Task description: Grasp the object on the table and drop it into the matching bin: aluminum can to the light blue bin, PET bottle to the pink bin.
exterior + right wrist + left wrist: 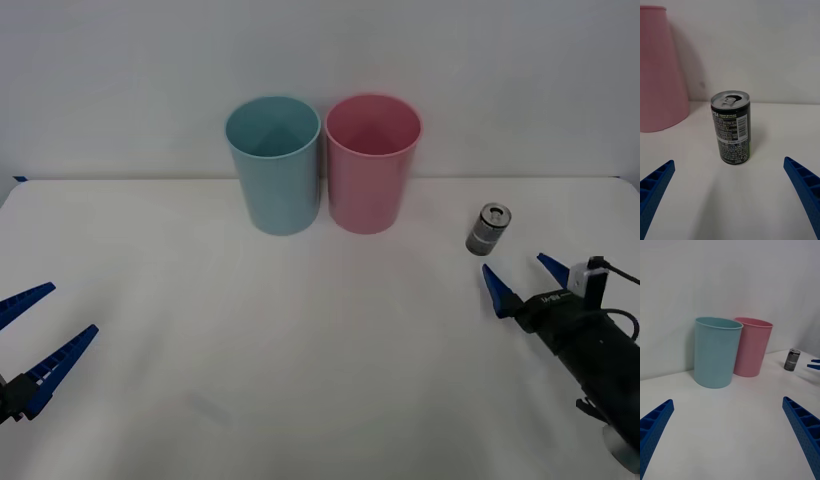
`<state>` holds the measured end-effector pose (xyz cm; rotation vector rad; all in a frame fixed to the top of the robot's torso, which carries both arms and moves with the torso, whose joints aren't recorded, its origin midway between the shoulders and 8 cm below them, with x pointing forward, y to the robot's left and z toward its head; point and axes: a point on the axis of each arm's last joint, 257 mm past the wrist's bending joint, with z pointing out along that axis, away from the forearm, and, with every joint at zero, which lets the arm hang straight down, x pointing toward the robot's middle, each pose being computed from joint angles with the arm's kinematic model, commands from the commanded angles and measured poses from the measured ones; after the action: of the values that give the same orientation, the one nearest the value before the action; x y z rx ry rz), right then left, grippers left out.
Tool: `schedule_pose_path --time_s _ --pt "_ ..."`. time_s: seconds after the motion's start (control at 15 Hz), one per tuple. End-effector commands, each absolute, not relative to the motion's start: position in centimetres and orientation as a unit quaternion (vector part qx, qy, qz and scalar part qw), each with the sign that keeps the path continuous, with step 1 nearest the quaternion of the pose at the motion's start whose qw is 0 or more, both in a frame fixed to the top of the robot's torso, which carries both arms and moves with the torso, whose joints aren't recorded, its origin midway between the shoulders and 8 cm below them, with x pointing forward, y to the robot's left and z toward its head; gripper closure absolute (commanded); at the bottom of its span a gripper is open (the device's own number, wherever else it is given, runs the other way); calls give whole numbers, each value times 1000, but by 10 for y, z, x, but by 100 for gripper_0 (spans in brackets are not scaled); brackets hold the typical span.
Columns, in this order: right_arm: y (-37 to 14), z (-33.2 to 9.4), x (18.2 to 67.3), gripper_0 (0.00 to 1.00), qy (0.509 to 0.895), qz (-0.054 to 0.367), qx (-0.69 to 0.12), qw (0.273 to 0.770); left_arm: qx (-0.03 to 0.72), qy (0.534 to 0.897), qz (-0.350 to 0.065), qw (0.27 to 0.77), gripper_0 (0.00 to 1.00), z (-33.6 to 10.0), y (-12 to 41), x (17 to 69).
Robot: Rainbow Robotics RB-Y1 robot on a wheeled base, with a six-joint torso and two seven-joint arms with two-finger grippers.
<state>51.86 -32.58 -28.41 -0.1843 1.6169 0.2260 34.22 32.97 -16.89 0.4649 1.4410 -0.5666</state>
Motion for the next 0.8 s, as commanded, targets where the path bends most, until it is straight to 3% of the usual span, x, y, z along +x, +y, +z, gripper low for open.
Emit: schedule_pose_path --time_s 0.07,0.8 --pt "-323 -286 540 0 724 91 -75 679 208 645 -253 691 0 -169 330 342" --pt "-309 -288 603 0 741 69 -54 666 208 645 -253 691 0 -169 330 342"
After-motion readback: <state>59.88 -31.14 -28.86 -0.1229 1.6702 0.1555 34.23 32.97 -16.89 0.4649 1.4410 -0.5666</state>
